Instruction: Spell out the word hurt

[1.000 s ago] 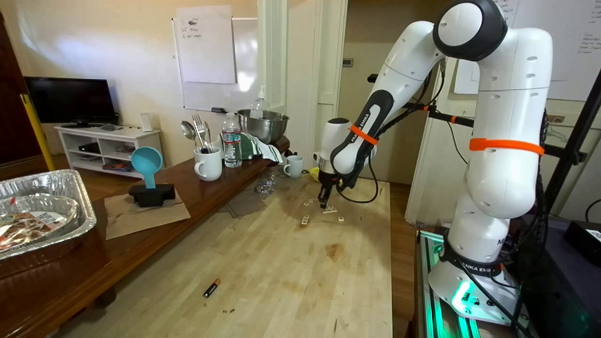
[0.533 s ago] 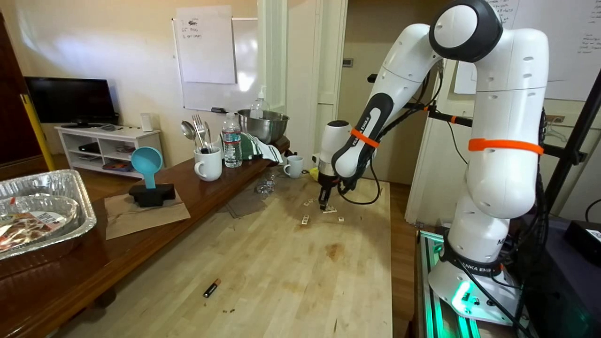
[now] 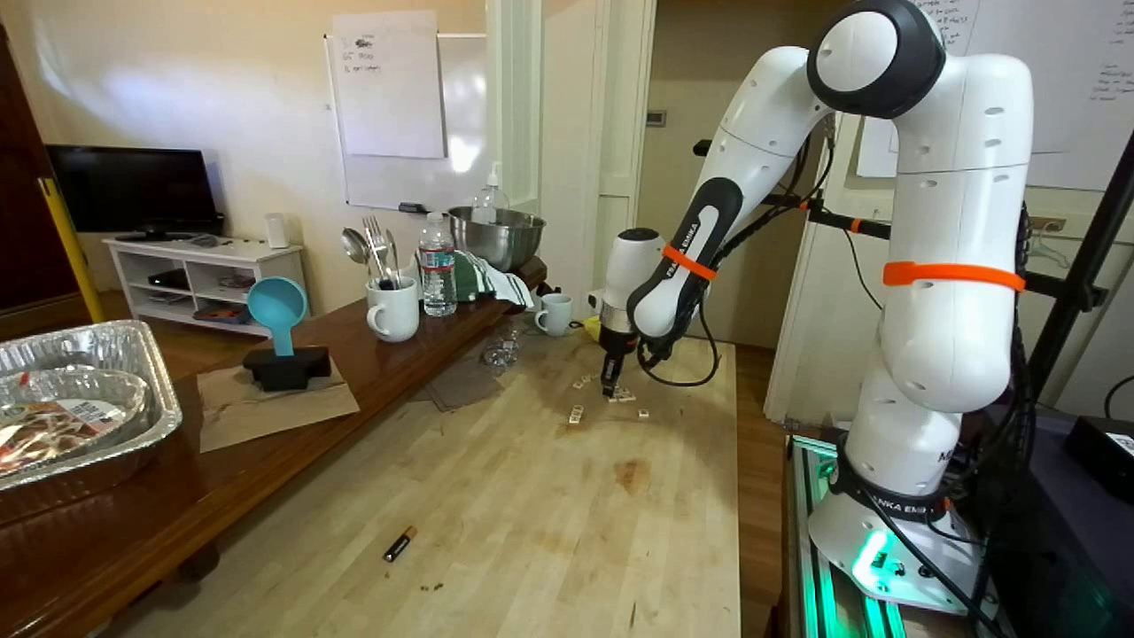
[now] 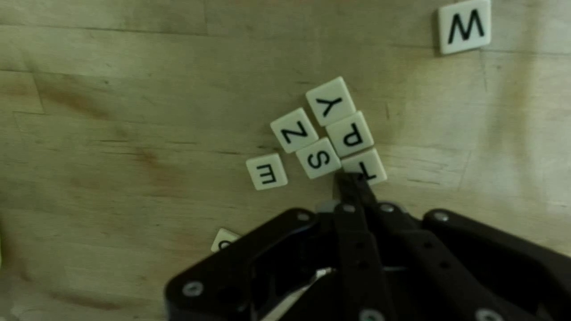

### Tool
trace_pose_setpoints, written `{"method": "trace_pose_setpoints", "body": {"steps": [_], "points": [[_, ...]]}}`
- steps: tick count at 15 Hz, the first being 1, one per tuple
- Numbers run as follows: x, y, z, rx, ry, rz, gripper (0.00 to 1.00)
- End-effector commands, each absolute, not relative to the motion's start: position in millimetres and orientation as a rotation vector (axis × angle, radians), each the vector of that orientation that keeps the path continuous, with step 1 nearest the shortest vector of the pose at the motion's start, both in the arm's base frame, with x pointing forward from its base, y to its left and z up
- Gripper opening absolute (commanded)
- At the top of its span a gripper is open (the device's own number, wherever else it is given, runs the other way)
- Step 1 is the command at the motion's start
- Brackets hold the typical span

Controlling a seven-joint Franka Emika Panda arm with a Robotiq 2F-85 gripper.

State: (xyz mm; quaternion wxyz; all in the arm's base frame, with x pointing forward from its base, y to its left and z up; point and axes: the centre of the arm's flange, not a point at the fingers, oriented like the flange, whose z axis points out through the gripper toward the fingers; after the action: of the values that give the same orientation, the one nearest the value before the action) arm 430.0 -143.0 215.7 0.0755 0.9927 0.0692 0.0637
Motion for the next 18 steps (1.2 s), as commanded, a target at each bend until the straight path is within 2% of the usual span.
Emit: {"method": "trace_pose_setpoints", "body": {"steps": [1, 18], "points": [[430.9, -138.1, 199.8, 2.986, 0.183, 0.19, 0.0], [468.6, -112.9, 199.2, 3.022, -0.147, 0.24, 0.0]]}}
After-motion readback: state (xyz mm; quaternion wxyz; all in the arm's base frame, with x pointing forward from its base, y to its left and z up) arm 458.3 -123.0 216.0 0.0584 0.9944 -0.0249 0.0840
